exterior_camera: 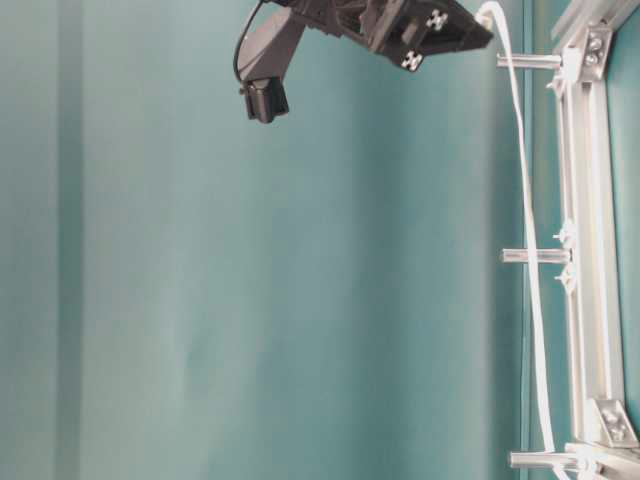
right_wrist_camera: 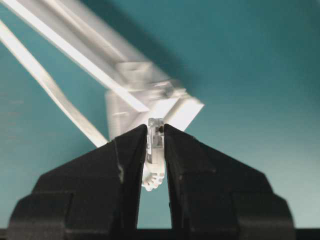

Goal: Move the cable alternately left and right between 8 pins so it hooks onto each one.

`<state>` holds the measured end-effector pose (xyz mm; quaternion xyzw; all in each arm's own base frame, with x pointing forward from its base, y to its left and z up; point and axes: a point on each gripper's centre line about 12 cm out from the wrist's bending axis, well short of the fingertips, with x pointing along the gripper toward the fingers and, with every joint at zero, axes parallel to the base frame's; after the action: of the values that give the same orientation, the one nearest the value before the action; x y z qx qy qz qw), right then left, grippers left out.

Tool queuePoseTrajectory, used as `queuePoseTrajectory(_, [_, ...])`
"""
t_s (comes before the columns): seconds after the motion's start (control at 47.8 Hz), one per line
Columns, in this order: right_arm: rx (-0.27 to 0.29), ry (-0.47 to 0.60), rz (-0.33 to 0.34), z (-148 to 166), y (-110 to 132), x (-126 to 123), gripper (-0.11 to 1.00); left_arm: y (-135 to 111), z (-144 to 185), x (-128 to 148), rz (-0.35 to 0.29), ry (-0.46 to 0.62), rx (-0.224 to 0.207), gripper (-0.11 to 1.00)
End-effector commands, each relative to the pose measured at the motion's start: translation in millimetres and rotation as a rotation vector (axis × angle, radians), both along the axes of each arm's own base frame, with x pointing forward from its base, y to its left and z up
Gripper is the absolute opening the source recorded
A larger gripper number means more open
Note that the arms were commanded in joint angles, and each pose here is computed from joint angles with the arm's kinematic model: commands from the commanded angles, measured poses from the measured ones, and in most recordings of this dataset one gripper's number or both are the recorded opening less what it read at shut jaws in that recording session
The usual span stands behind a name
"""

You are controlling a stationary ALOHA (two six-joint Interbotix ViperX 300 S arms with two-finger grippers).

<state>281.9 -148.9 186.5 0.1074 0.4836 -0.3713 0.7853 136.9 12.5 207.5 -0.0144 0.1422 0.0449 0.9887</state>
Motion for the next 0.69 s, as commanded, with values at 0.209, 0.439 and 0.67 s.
queuePoseTrajectory(0.209, [-0.176,0.040,0.084,19,-15,0,0.14,0,4,1,0.000,-0.010,0.004,0.56])
queuePoseTrajectory(0.439, [-0.289,0.109,0.163,15,-25,2,0.14,0,4,1,0.000,-0.010,0.004,0.56])
queuePoseTrajectory(0.67, [-0.274,0.063,0.207,1,-36,3,0.14,0,4,1,0.000,-0.009,0.004,0.56])
